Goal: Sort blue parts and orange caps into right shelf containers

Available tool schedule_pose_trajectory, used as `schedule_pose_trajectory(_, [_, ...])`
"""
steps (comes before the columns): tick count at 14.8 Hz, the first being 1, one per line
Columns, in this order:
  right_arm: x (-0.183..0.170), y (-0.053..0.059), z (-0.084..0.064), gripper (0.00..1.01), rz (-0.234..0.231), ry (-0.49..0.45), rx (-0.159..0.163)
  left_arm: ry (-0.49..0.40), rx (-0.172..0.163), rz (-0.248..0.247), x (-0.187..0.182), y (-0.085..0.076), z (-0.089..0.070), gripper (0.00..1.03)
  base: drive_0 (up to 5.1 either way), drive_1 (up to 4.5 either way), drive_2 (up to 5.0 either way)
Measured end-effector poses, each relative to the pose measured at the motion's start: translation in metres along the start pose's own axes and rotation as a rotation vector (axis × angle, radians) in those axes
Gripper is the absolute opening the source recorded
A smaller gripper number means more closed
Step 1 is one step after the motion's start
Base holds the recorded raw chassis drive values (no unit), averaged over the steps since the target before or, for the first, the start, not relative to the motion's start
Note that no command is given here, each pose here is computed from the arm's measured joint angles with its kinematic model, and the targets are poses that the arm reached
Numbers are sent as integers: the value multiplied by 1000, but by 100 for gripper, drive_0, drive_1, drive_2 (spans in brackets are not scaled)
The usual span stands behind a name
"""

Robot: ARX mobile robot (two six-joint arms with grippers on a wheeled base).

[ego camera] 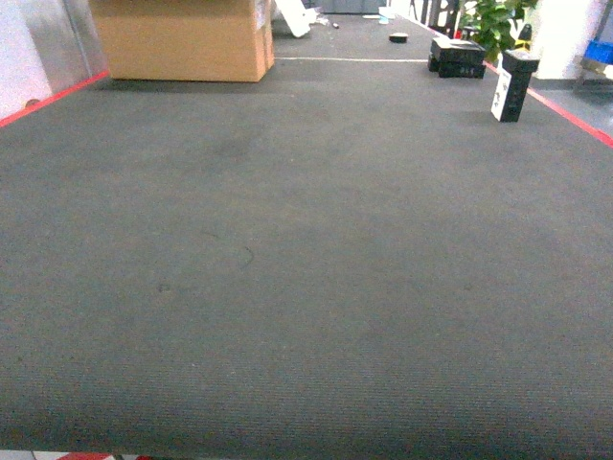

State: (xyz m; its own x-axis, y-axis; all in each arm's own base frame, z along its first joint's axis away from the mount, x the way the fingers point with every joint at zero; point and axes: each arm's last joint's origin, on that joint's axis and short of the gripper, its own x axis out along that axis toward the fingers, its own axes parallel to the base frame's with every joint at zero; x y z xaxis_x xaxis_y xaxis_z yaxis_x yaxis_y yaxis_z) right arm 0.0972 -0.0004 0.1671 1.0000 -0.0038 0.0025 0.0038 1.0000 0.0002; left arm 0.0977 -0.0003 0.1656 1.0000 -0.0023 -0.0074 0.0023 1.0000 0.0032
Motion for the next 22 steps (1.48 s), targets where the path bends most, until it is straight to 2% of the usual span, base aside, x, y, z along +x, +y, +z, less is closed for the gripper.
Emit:
schedule_pose_trajectory(6, [0,0,0,45,0,0,0,0,0,1,0,0,0,43,-21,-21,-21])
schedule_pose_trajectory(22, [0,0,0,45,0,0,0,0,0,2,0,0,0,43,-169,-169,-169])
